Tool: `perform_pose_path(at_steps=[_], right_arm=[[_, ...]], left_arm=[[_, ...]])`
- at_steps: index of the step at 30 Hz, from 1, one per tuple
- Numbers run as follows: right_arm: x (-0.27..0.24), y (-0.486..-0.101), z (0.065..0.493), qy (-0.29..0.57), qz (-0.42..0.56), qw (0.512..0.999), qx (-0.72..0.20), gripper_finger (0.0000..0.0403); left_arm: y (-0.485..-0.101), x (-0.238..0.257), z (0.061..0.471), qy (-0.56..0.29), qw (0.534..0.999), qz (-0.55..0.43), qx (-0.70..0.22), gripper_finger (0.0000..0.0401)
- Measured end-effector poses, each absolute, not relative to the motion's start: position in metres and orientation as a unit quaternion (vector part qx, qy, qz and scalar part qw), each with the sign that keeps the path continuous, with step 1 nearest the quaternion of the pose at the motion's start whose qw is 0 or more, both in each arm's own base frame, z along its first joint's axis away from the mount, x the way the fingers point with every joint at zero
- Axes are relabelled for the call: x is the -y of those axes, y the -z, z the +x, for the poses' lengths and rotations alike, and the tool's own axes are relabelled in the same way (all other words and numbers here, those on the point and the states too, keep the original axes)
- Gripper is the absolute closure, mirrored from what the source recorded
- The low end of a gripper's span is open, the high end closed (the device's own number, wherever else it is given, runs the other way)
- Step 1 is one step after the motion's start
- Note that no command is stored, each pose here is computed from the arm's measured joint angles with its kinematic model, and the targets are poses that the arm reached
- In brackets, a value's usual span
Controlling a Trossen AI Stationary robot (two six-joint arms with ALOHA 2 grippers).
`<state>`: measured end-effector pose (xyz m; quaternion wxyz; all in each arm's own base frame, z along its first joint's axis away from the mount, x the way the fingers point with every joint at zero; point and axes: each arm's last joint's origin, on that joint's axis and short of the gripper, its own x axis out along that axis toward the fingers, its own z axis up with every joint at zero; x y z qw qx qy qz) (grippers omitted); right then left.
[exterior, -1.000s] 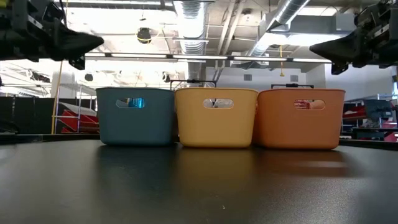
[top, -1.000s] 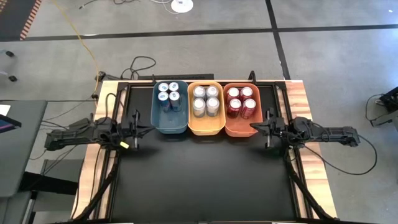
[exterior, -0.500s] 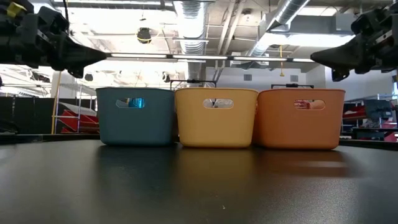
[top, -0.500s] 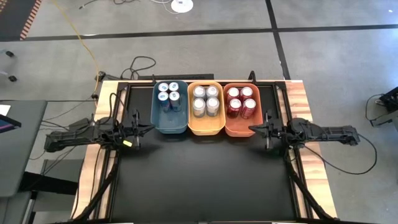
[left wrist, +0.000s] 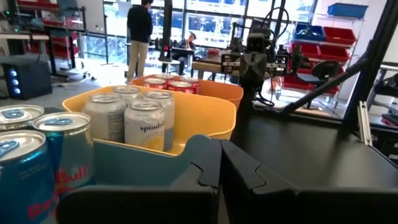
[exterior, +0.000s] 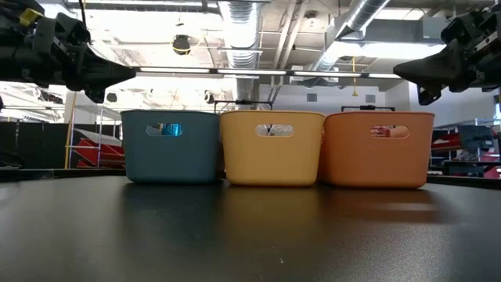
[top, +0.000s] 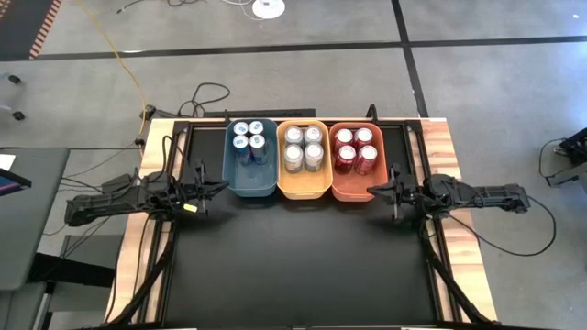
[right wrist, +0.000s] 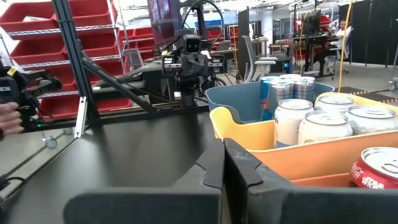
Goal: Sort soda cans
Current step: Return to Home Position
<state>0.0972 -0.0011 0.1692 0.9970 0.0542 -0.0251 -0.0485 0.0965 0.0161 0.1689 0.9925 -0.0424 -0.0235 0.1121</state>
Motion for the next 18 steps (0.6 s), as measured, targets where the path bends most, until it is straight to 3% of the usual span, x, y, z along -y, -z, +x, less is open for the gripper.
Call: perform_pose_path(at_steps=[18], right_arm=[[0.0011, -0.1687, 0.0973, 0.049, 0.054, 0.997, 0.024, 0.0370]], left_arm=[[-0.1689, -0.0161, 0.0965, -0.112, 0.992, -0.045, 0.024, 0.0401]])
